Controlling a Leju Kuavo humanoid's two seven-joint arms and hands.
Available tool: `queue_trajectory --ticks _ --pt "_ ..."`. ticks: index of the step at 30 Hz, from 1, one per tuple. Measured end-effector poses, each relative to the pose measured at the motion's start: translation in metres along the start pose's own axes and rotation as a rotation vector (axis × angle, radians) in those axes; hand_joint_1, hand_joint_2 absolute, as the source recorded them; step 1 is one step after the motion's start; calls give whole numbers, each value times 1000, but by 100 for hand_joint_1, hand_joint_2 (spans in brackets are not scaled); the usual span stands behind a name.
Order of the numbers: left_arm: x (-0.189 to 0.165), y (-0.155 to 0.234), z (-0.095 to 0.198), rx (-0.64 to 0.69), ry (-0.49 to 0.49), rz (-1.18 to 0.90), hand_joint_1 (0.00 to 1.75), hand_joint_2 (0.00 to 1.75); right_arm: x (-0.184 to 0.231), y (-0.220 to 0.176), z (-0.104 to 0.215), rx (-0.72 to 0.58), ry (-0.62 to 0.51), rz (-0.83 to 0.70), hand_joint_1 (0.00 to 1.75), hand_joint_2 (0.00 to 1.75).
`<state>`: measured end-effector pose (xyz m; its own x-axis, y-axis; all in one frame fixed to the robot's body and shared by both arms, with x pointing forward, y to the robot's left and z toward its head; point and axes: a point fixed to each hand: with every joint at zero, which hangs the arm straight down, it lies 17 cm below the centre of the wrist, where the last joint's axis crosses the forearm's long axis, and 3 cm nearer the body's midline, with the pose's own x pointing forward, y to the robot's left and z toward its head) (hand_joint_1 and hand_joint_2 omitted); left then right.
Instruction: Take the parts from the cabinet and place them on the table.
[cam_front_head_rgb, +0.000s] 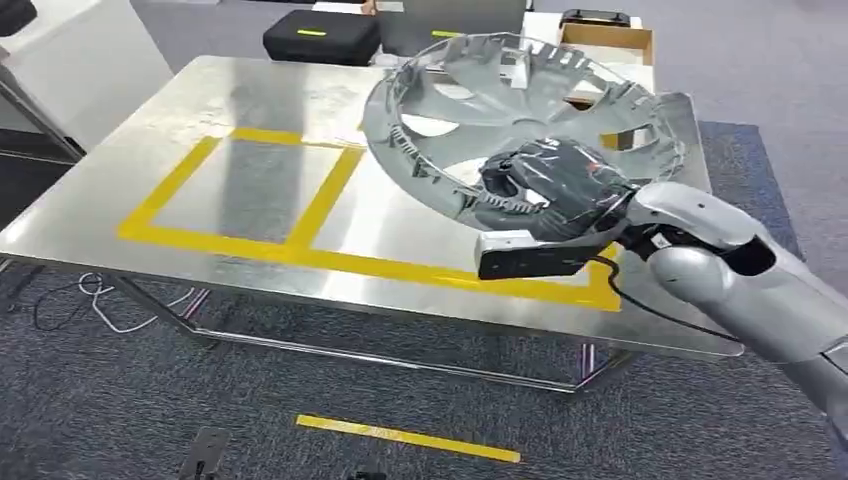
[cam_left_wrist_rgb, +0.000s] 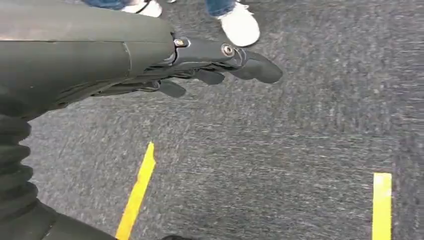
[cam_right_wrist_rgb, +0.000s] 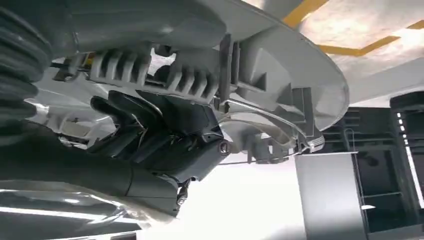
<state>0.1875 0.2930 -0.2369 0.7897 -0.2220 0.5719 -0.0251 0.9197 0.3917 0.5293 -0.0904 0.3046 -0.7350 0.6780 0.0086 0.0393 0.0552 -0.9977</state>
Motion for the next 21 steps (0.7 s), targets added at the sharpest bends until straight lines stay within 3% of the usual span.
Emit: queue_trajectory --ticks 21 --pt "16 -15 0 -62 -46 -41 0 175 32 143 -7 106 63 -120 175 175"
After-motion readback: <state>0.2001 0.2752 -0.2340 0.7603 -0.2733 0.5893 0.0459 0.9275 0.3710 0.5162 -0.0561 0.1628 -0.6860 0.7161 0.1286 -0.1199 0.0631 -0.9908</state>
